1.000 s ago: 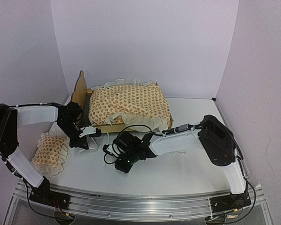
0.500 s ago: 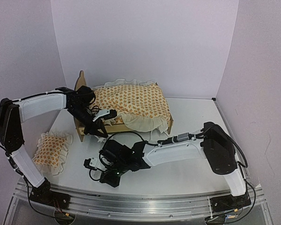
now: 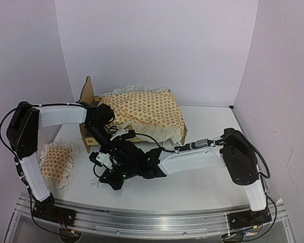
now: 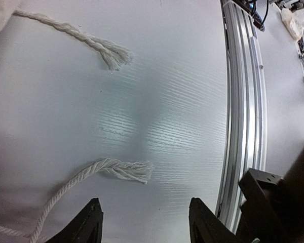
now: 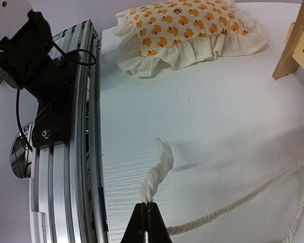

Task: Set up the pet bed

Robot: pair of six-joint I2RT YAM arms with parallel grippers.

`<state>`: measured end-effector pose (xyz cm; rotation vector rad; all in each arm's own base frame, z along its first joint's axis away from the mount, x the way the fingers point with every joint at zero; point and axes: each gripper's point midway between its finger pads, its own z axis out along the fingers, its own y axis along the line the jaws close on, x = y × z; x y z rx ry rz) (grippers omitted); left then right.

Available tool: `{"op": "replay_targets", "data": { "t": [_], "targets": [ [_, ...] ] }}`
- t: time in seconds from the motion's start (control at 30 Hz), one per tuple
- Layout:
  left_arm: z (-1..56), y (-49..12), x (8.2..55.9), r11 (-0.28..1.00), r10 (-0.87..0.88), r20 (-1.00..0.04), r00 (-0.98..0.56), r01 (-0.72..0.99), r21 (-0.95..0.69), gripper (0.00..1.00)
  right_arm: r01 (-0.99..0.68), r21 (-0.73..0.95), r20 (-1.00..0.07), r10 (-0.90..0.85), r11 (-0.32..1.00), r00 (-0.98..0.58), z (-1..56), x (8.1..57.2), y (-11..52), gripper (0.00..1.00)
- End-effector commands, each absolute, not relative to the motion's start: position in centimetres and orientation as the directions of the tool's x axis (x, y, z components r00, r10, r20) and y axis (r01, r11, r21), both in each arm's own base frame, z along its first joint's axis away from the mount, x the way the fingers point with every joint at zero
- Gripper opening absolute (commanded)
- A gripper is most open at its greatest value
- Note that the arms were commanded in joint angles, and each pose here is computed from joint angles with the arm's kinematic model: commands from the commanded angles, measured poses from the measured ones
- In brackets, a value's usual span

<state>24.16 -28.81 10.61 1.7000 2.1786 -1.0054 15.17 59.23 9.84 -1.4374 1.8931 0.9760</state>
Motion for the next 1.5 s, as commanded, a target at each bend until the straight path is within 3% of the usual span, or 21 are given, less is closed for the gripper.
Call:
{"op": "replay_targets", "data": {
  "t": [0.0,0.1,0.23,0.37,0.43,0.5,0.6,0.7,0.87,1.17,1.47],
  "targets": [
    [18.1,-27.4,26.6,0.151,0.653,-0.674,-0.347,0.931,-0.332,0.65,-0.948,0.273,-0.848,-0.424,0.165,-0.318,14.1,16.5,59.9,0.0],
    [21.0,-26.2,27.0,0.199,0.578,-0.713,-0.396,0.916,-0.347,0.65,-0.925,0.323,-0.837,-0.396,0.198,-0.377,14.0,17.8,59.7,0.0],
    [22.1,-23.6,28.2,0.398,0.501,-0.703,-0.504,0.856,-0.33,0.53,-0.884,0.375,-0.832,-0.319,0.278,-0.454,14.6,20.8,59.5,0.0],
    [21.3,-21.5,26.7,0.517,0.457,-0.695,-0.555,0.801,-0.3,0.54,-0.803,0.431,-0.807,-0.223,0.411,-0.547,14.1,24.9,58.6,0.0],
    [20.1,-21.1,25.4,0.46,0.53,-0.715,-0.456,0.863,-0.21,0.55,-0.763,0.472,-0.788,-0.176,0.441,-0.589,13.9,26.4,58.1,0.0],
    [18.2,-20.0,25.1,0.369,0.654,-0.708,-0.268,0.929,-0.011,0.57,-0.734,0.503,-0.772,-0.145,0.457,-0.619,14.0,27.4,57.7,0.0],
    [15.8,-17.9,26.0,0.113,0.816,-0.564,0.126,0.923,0.369,0.61,-0.699,0.533,-0.751,-0.114,0.477,-0.651,14.0,28.5,57.2,0.0],
    [15.0,-17.7,27.2,-0.098,0.837,-0.413,0.36,0.84,0.534,0.65,-0.666,0.552,-0.736,-0.081,0.501,-0.672,14.0,29.6,56.5,0.0],
    [13.2,-18.3,29.3,-0.224,0.827,-0.327,0.458,0.801,0.555,0.63,-0.64,0.546,-0.741,-0.044,0.54,-0.67,14.1,31.5,55.6,0.0],
    [9.1,-17.7,31.8,-0.498,0.746,-0.028,0.665,0.585,0.64,0.52,-0.655,0.546,-0.744,-0.057,0.522,-0.666,13.7,31.5,56.1,0.0],
    [7.8,-18.4,35.2,-0.556,0.726,0.169,0.667,0.424,0.715,0.43,-0.666,0.568,-0.733,-0.07,0.483,-0.676,13.5,31.1,57.0,0.0]
  ]
}}
